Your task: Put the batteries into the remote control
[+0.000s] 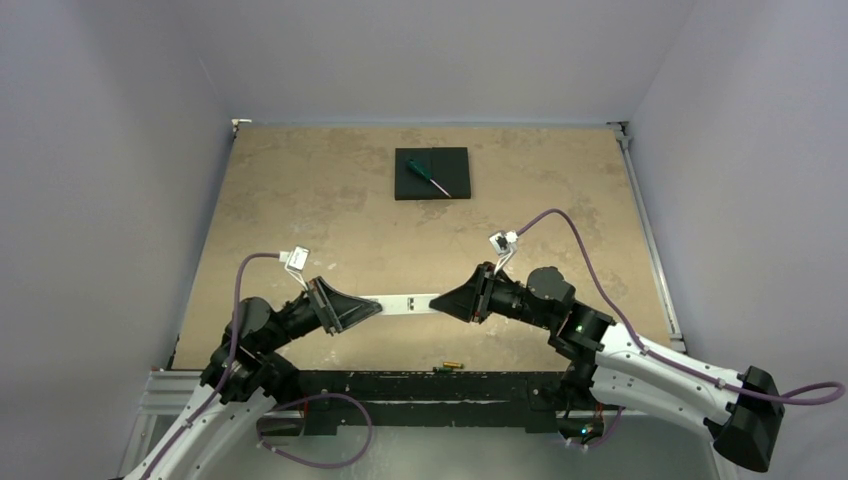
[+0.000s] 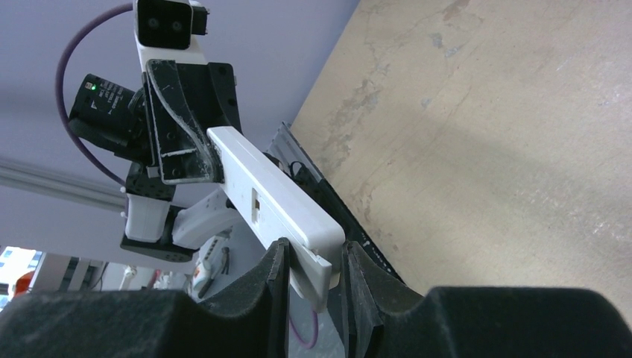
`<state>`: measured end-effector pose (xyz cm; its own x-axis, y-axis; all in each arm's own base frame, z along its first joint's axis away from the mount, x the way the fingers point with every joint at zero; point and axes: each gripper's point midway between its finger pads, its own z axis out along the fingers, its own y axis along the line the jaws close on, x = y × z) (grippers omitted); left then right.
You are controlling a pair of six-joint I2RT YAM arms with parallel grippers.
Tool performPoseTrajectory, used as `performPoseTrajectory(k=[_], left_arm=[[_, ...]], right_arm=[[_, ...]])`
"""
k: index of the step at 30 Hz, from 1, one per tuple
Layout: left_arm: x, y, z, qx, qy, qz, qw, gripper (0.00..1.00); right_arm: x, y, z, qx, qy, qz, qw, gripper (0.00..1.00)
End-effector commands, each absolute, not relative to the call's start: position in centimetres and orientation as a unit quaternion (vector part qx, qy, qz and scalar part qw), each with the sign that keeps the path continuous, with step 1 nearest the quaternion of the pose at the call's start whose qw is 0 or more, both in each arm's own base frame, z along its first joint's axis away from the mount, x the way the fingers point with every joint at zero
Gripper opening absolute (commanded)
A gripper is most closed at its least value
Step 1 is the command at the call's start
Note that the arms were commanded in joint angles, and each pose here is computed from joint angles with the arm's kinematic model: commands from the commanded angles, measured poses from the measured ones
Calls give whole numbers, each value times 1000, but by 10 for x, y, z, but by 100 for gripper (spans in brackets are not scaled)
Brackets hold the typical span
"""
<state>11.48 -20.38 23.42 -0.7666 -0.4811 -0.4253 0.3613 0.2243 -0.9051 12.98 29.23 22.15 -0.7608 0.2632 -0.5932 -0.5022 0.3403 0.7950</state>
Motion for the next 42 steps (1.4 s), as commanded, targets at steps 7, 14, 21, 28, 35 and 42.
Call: performPoseTrajectory(k=[7,14,21,28,35,42], left_arm=[[129,-203,221,-62,718,-599,350,0],[130,-204,223,-61,717,-600,350,0],[131,-206,222,-58,717,-601,347,0],[131,-206,220,-57,719,-601,345,0],[130,-203,214,-62,724,-594,346,0],[135,-196,200,-75,749,-557,351,0]], right_arm=[[137,285,217,-90,756,537,364,28],[140,279,213,-85,767,518,368,33],[139,279,213,-86,769,517,365,34],[138,281,215,-88,765,523,365,15],[137,275,219,-85,759,526,375,4],[136,262,221,-82,766,508,386,0]])
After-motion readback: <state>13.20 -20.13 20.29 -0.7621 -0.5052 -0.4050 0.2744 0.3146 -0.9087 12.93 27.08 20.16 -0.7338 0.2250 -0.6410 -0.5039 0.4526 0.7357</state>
